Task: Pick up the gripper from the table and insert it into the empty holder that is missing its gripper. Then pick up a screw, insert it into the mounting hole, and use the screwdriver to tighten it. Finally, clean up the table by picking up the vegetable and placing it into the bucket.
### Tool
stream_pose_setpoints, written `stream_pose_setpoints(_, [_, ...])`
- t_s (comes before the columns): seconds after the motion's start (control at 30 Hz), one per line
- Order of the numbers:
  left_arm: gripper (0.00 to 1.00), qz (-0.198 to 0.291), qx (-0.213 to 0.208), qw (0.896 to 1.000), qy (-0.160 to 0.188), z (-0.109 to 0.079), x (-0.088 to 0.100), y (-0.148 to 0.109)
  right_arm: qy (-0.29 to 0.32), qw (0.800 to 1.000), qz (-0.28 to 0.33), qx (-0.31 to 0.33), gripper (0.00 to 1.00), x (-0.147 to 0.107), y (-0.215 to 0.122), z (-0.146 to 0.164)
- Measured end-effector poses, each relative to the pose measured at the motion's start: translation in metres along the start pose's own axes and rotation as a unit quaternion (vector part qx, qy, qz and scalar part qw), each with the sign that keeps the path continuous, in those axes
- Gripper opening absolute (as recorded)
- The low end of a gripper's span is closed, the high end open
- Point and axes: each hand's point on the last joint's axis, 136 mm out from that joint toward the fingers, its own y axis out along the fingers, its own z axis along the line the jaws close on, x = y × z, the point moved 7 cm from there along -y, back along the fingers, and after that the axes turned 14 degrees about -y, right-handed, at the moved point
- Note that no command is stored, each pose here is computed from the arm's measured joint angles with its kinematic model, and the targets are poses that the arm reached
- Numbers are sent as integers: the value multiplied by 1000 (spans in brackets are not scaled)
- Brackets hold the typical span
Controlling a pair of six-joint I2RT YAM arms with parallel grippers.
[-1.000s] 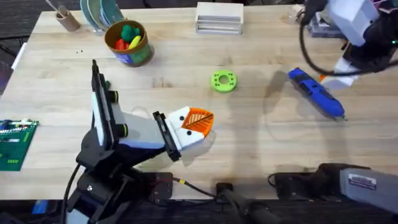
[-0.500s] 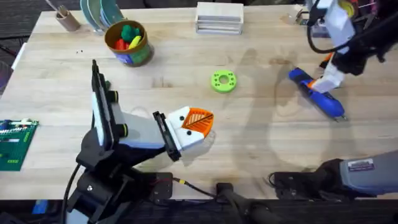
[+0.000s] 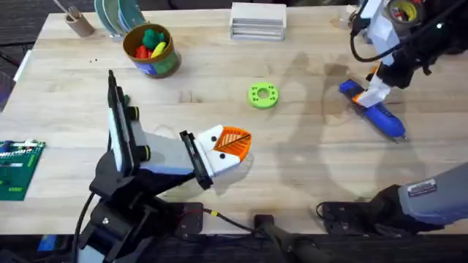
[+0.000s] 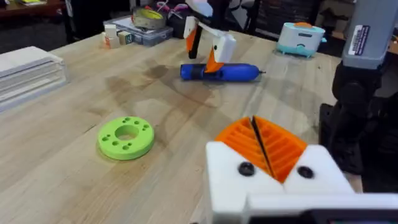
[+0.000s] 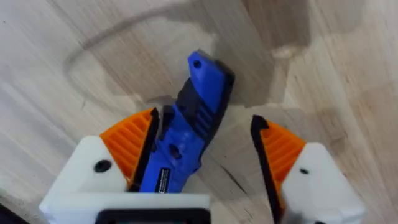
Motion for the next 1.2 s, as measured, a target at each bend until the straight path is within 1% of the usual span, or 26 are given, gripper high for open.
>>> stream_pose_setpoints(0.17, [17,0,0,1000,0,0,0,0,12,1000,0,6,947,-1,2,1])
stream_pose_setpoints(0.47, [17,0,0,1000,0,0,0,0,39,998,1,38,947,-3,18,3])
stream_pose_setpoints(1.2, [17,0,0,1000,0,0,0,0,46,998,-6,38,947,-1,18,3])
